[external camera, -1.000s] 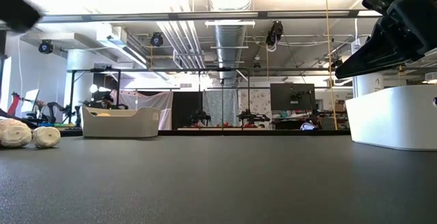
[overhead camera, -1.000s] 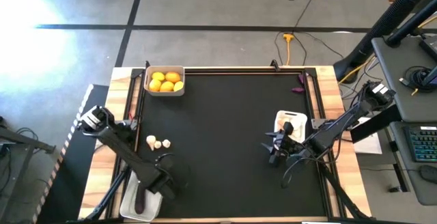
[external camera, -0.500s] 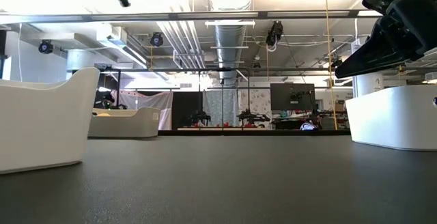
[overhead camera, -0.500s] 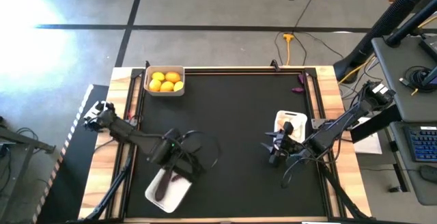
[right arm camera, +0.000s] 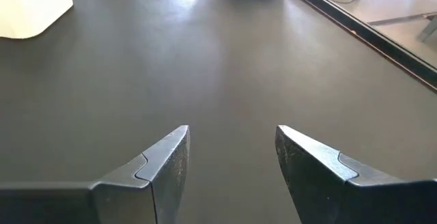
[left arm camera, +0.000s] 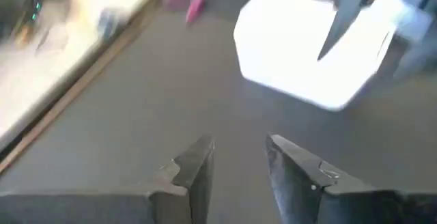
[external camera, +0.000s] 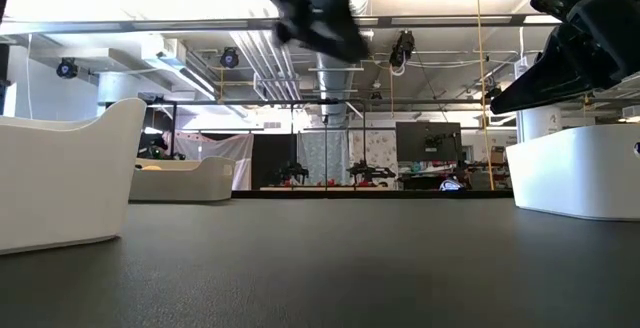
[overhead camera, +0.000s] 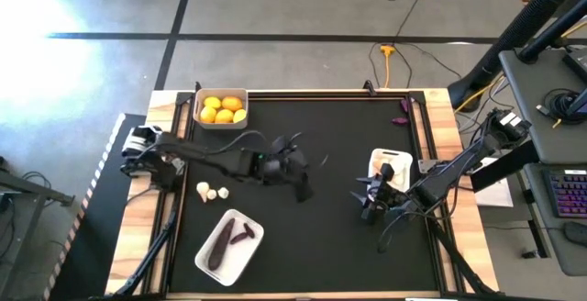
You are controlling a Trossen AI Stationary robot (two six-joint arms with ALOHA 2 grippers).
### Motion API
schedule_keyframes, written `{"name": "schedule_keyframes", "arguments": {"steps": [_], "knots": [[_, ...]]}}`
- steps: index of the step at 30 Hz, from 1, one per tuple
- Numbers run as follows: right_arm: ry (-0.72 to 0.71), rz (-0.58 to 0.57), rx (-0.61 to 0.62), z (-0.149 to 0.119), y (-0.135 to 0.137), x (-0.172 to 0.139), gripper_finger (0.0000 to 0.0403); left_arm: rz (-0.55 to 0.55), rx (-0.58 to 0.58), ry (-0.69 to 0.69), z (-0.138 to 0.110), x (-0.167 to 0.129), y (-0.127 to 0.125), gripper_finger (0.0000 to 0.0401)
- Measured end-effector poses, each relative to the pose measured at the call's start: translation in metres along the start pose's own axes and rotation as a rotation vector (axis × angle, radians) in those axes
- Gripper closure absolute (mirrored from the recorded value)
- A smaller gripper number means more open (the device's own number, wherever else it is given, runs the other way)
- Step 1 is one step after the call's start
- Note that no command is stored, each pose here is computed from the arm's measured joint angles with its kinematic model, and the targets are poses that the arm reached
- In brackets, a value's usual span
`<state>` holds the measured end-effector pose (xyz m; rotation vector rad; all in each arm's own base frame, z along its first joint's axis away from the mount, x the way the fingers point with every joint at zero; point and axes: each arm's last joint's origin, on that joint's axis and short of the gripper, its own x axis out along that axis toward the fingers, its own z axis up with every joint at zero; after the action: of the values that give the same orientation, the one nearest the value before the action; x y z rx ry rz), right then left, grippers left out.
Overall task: Sort produce into baskets
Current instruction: Move the bottom eggplant to the center on the table
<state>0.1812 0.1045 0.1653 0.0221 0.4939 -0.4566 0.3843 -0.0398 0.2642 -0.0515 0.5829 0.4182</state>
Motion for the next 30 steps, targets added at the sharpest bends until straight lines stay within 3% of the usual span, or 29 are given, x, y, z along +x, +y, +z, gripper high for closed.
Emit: {"name": "schedule_keyframes", "arguments": {"steps": [3,7,12,15,19,26,30], "knots": [[-0.007,-0.004,-0.027,0.001,0.0,0.0,0.0193,-0.067,-0.022,-0.257,0.001,0.023,0.018,0.0291],[-0.024,-0.002,-0.013,0.007,0.003,-0.001,0.0193,-0.004,-0.081,-0.436,-0.012,0.052,0.049,0.0291],[-0.026,0.004,0.059,0.009,0.004,-0.002,0.0193,0.015,-0.13,-0.405,-0.035,0.082,0.068,0.0291],[-0.025,-0.023,0.097,0.018,0.002,0.0,0.0193,-0.008,-0.082,-0.375,-0.045,0.092,0.063,0.0291],[0.031,-0.1,0.14,0.049,-0.01,0.008,0.0193,-0.019,0.016,-0.35,-0.056,0.099,0.049,0.0292],[0.293,-0.44,0.22,0.103,-0.078,0.027,0.0193,-0.058,0.069,-0.292,-0.084,0.11,0.027,0.0292],[0.45,-0.561,0.317,0.121,-0.126,0.034,0.0193,-0.082,0.084,-0.271,-0.101,0.117,0.014,0.0292]]}}
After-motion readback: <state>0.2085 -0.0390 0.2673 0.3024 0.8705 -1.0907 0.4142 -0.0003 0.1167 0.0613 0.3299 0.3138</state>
